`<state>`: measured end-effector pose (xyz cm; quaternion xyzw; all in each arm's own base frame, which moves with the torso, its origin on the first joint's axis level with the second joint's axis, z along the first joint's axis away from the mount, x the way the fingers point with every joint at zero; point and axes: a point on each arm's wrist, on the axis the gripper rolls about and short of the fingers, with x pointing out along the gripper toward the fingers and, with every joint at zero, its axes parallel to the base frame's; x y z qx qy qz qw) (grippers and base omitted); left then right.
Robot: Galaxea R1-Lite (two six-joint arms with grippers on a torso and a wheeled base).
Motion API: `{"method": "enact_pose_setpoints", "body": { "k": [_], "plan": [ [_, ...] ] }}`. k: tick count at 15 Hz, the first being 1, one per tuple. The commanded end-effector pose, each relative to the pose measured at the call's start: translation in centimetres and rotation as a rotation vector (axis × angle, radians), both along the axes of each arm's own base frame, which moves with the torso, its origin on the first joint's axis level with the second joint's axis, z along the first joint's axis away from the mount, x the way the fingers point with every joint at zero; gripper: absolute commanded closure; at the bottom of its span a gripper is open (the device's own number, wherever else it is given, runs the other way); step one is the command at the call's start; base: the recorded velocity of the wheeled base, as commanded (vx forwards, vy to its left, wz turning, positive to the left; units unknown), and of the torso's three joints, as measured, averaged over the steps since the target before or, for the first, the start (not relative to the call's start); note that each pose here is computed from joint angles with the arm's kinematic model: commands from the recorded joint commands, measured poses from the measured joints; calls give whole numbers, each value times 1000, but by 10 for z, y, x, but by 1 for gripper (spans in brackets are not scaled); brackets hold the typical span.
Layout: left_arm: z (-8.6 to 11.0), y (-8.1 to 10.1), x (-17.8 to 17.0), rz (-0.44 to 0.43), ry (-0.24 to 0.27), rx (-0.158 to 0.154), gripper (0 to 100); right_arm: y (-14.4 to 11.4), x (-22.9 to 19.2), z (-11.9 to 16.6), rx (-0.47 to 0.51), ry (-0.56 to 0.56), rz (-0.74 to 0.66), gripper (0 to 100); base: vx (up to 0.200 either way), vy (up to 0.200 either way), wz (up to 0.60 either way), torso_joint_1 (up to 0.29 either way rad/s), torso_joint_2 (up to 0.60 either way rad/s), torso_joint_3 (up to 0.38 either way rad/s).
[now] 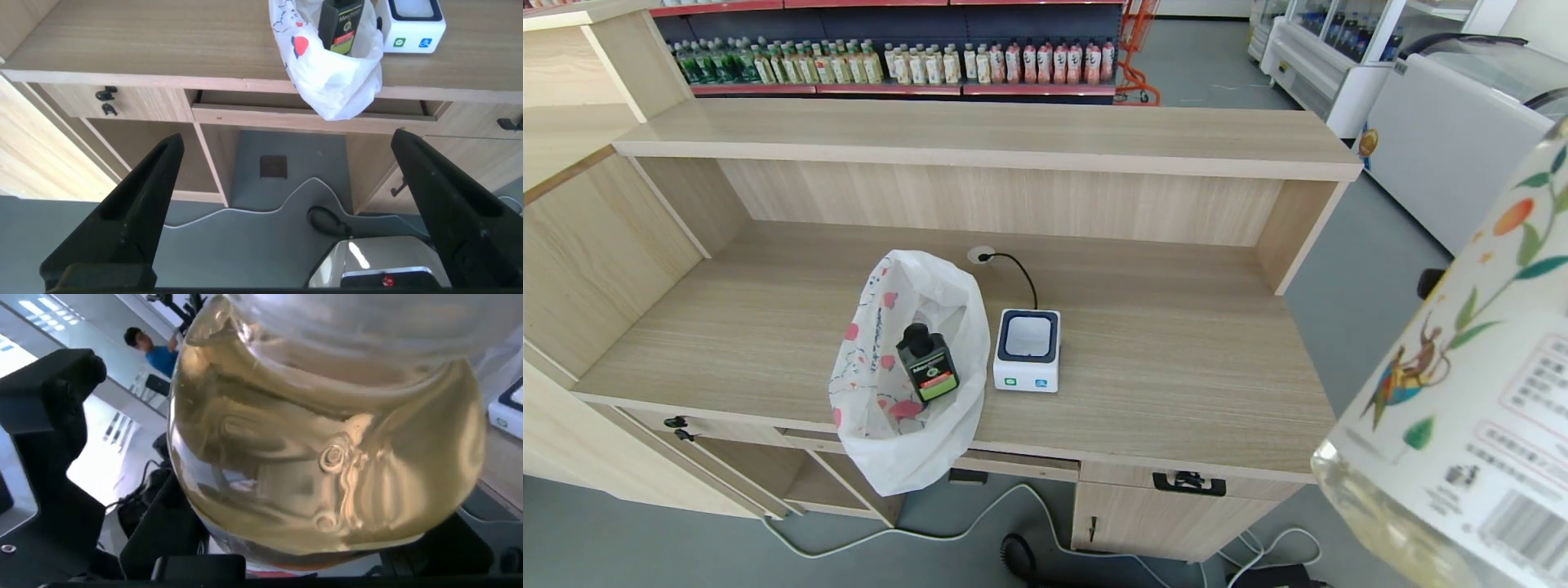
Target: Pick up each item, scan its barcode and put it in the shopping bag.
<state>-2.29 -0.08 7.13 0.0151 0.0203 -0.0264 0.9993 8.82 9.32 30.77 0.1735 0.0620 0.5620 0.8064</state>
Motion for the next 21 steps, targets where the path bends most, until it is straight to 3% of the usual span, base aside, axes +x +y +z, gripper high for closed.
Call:
{"method": "enact_pose_setpoints", "body": {
  "k": [1,2,5,6,7,9,14,17,21],
  "plan": [
    [0,0,0,0,0,0,0,-1,21,-22,-128,-71,-208,100,0,0,0,0,0,0],
    [0,0,0,0,0,0,0,-7,36,-37,-239,-151,-353,100,0,0,0,0,0,0],
    [0,0,0,0,0,0,0,-33,60,-71,-342,-266,-595,100,0,0,0,0,0,0],
    [0,0,0,0,0,0,0,-49,72,-86,-491,-364,-690,100,0,0,0,0,0,0],
    [0,0,0,0,0,0,0,-57,82,-92,-582,-441,-705,100,0,0,0,0,0,0],
    [0,0,0,0,-2,0,0,-61,92,-95,-620,-452,-728,100,0,0,0,0,0,0],
    [0,0,0,0,0,0,0,-65,115,-108,-841,-619,-726,100,0,0,0,0,0,0],
    [0,0,0,0,0,0,0,-54,130,-112,-854,-727,-700,100,0,0,0,0,0,0],
    [0,0,0,0,0,0,0,-51,133,-114,-847,-739,-691,100,0,0,0,0,0,0]
  ]
}}
